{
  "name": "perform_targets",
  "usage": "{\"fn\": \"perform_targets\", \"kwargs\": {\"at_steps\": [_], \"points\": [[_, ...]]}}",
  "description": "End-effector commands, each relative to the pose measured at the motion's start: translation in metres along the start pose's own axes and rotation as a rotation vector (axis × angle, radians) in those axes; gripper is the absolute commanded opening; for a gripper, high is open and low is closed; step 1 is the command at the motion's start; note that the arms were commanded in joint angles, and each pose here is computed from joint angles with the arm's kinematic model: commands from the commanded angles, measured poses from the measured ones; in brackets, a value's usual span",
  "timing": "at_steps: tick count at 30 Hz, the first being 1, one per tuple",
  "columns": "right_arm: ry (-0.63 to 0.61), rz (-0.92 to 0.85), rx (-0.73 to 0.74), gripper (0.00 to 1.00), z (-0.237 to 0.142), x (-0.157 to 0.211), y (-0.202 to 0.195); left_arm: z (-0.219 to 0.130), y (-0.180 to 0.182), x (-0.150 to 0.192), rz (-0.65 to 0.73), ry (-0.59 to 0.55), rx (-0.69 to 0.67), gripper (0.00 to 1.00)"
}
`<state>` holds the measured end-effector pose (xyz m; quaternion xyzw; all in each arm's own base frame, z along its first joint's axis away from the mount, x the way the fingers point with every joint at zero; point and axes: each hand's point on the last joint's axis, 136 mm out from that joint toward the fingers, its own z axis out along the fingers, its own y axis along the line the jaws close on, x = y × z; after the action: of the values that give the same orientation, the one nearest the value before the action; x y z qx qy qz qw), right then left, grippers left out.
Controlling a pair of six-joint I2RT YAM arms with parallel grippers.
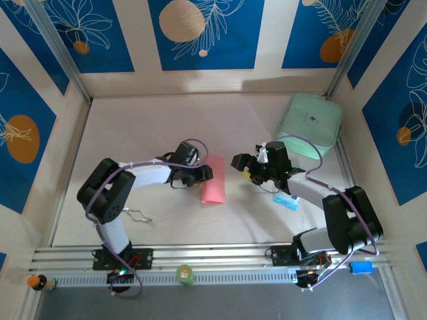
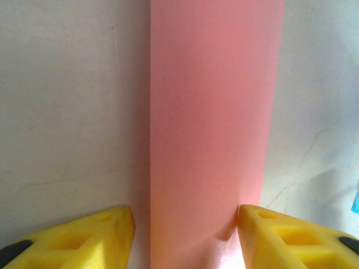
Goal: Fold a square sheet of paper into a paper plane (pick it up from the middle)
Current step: First fold the square sheet of paper in half at the center of the table.
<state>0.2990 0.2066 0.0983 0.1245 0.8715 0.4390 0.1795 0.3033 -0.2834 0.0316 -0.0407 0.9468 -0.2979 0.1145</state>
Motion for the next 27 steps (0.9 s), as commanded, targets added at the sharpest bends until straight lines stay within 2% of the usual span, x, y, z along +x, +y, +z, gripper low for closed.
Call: {"fn": "perform_targets", "kwargs": {"at_steps": [1,12,16,27], "points": [[0.016,-0.027,-0.028,0.87,0.002,-0.001,0.012,-0.004,0.02,0.002,0.002,0.0,-0.09,0.53],[0.021,-0.025,-0.016,0.87,0.004,0.001,0.009,0.001,0.036,0.008,-0.009,0.037,-0.168,0.44],[0.021,-0.024,-0.016,0.87,0.003,0.001,0.01,0.005,0.035,0.01,0.011,0.057,-0.157,0.45],[0.021,-0.024,-0.006,0.87,0.003,0.002,0.007,0.014,0.052,0.019,0.031,0.136,-0.247,0.46]]}}
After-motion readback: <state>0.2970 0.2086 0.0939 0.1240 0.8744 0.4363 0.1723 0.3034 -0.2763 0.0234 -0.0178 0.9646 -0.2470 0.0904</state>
